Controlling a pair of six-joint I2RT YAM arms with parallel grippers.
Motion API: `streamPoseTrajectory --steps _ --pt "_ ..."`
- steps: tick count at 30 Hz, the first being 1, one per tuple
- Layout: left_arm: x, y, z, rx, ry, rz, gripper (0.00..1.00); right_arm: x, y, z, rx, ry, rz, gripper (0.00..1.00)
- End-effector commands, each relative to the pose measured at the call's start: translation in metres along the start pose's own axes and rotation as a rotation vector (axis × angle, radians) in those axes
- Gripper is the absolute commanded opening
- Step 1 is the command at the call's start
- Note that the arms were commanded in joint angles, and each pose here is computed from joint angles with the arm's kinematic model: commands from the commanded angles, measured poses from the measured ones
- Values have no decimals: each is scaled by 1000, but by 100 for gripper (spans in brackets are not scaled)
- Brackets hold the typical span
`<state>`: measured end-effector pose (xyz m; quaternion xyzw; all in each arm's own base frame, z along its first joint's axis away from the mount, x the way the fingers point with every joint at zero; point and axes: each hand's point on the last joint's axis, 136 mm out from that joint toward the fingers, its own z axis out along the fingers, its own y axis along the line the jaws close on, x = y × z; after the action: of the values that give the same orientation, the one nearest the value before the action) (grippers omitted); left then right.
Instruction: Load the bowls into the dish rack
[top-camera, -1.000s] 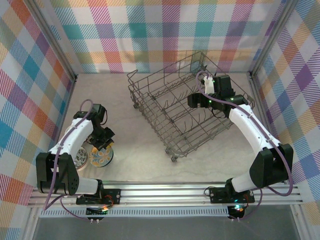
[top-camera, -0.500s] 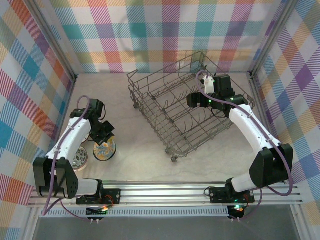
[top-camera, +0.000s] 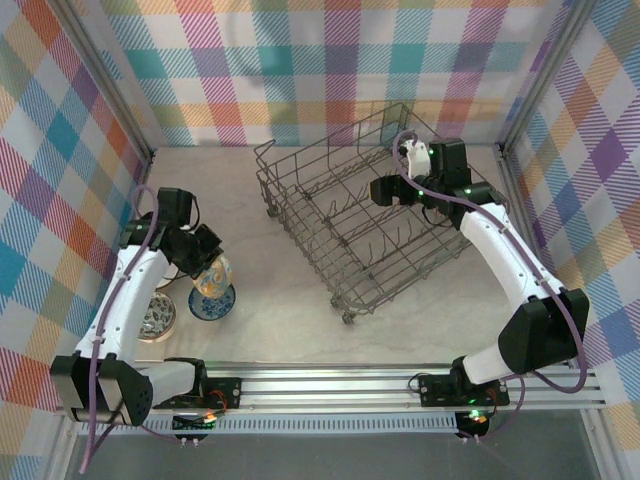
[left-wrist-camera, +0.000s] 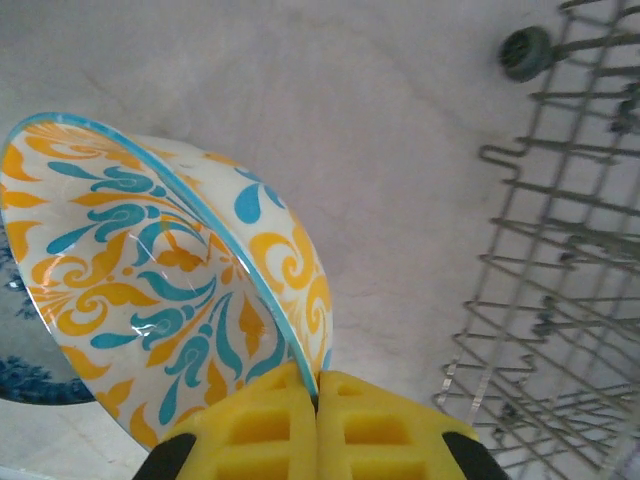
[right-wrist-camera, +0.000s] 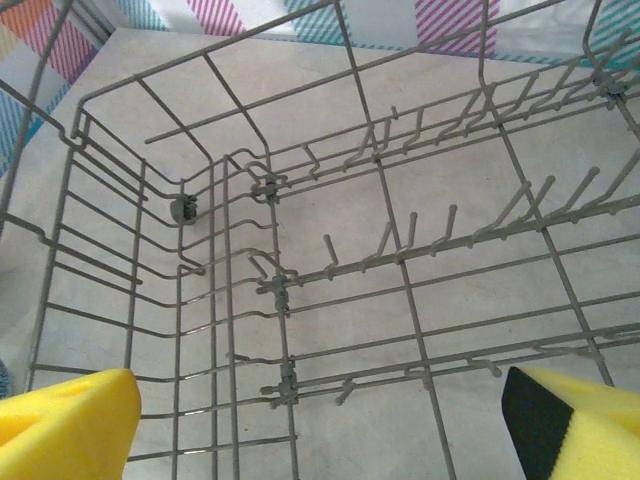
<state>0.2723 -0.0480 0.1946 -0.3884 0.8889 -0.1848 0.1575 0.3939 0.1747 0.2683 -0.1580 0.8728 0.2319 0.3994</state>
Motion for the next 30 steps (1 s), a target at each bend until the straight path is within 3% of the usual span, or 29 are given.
streamPoseTrajectory --steps 1,9,14,25,30 --pt "-21 -41 -40 166 -102 -19 0 -10 13 -1 -60 -7 -31 93" --pt "-63 -101 -103 308 -297 11 0 -24 26 -22 -87 -46 -45 92" --pt "-74 -151 -139 468 -407 11 0 -37 45 -37 -159 -113 -67 90" --pt "-41 -261 -153 627 -483 90 0 -50 90 -54 -215 -217 -154 88" --pt "-13 -300 -154 678 -499 137 0 -60 121 -64 -344 -324 -180 88"
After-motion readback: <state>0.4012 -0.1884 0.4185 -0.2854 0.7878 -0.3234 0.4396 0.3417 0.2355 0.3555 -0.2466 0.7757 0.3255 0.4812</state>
